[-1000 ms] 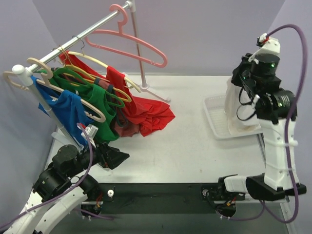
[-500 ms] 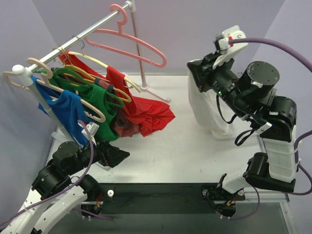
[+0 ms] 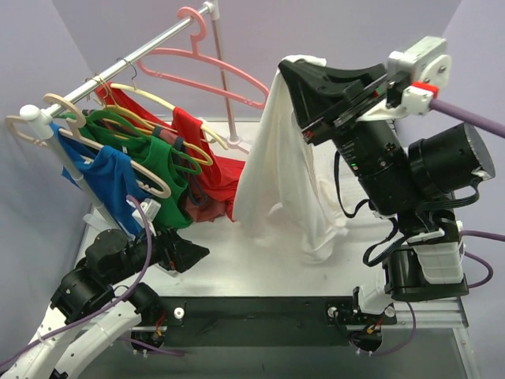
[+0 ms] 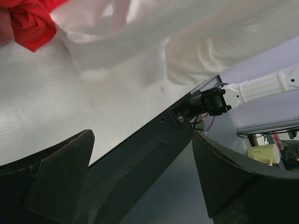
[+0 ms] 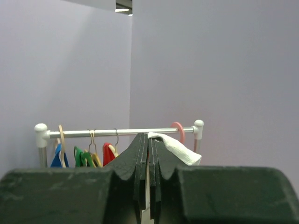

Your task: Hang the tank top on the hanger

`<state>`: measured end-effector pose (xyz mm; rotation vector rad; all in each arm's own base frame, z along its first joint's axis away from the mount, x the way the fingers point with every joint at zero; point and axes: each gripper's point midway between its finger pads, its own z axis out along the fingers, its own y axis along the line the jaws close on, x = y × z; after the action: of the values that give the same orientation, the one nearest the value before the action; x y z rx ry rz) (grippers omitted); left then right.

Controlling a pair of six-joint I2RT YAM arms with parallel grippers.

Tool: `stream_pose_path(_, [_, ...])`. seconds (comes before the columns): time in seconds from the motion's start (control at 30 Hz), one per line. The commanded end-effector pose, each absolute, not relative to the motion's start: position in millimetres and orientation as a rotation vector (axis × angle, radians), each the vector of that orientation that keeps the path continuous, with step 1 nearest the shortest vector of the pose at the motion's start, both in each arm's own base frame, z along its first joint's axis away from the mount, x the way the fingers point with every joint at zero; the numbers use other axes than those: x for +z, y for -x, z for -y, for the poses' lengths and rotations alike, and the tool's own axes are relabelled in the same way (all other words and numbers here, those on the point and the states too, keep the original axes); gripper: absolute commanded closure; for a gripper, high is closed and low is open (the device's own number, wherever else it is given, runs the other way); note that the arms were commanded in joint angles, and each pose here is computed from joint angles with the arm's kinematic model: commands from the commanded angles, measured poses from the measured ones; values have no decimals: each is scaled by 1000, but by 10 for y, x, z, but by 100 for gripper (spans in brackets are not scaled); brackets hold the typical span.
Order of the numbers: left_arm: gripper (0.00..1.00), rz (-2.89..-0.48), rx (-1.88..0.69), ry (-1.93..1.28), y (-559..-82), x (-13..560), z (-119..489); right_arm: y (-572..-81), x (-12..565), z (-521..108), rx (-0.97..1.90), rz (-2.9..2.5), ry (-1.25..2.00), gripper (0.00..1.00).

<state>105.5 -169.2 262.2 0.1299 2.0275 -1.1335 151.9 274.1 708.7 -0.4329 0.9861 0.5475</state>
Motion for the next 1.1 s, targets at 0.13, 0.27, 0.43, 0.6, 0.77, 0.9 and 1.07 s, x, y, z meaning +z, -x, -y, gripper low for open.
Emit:
stream_pose_path(0.13, [3, -1991, -1130, -144, -1049, 2760, 1669, -1717, 7138, -2513, 421, -992, 322, 100])
stream_pose_path(0.27, [3, -1991, -1130, -141, -1038, 2764, 1658, -2062, 6666, -2440, 267, -1141, 309, 100])
stream_pose_path(0.43, [3, -1997, -1130, -134, -1012, 2747, 1634, -2567, 6195, -1719, -13, -1306, 101, 100])
stream_pose_path(0.6, [3, -2014, -1139, -146, -988, 2702, 1651, -3033, 5551, -1180, -316, -1455, 36, 100])
stream_pose_path(0.77, [3, -2081, -1140, -189, -955, 2591, 1705, -3274, 5049, -657, -467, -1569, -81, 100])
stream_pose_path(0.9, [3, -2180, -1127, -255, -924, 2417, 1774, -3359, 4795, -449, -480, -1651, -99, 100])
stream_pose_path(1.07, [6, -2319, -1048, -290, -966, 2126, 1803, -3291, 4134, -822, -259, -1852, 161, 53])
